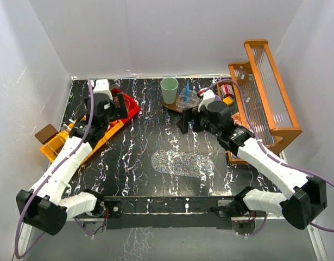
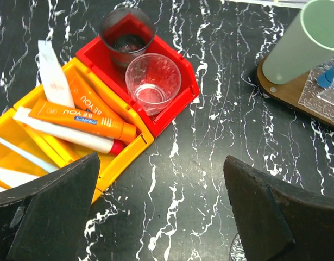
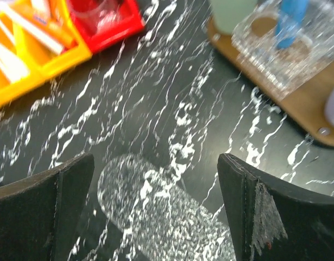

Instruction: Prepare toiletry sets of a toothbrush and toothpaste on the tray

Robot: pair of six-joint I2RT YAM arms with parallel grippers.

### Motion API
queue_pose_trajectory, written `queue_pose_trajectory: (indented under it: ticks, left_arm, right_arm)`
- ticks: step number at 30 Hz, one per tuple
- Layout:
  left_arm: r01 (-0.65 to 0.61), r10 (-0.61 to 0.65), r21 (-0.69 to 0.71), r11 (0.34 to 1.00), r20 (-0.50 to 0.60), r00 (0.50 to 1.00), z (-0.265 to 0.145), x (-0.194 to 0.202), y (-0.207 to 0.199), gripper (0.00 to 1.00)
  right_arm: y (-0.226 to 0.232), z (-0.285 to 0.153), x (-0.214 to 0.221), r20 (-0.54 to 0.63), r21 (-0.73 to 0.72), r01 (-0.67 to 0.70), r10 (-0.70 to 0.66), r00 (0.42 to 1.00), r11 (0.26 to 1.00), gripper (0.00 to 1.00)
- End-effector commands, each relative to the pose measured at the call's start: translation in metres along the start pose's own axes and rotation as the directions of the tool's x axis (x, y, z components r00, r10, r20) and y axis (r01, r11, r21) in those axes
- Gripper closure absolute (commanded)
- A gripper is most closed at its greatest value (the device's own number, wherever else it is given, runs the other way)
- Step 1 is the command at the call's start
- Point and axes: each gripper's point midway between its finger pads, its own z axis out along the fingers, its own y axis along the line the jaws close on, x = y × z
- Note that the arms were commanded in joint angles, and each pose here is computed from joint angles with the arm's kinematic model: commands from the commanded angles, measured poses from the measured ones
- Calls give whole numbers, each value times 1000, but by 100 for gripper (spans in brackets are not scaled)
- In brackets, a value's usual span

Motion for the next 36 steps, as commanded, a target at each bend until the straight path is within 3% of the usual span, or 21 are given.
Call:
queue_pose_trajectory:
  ticks: [1, 5, 10, 17, 28, 36]
  left_arm:
    - [153, -158, -55, 987, -122, 980, 4, 4, 17, 4]
    - [151, -181, -146, 978, -222, 958, 29, 10, 45, 6]
    - [-42, -52, -329, 943, -271, 961, 69, -5, 87, 17]
    - [-172, 13, -477, 862, -318, 948, 124, -12, 129, 32]
    - [-207, 13, -484, 850, -374, 927, 182, -1, 153, 54]
    - [-228, 27, -484, 845, -387, 922, 195, 1, 155, 64]
  right_arm:
    - [25, -19, 6, 3, -163, 37, -37, 999, 986, 4]
    - [20, -26, 5, 28, -142, 70, -67, 997, 987, 3]
    - [12, -33, 3, 48, -109, 106, -101, 994, 988, 2]
    - [10, -39, 4, 50, -98, 115, -110, 993, 989, 2]
    - [6, -34, 10, 28, -83, 117, -115, 993, 990, 2]
    - [3, -31, 12, 19, -72, 116, -115, 993, 991, 2]
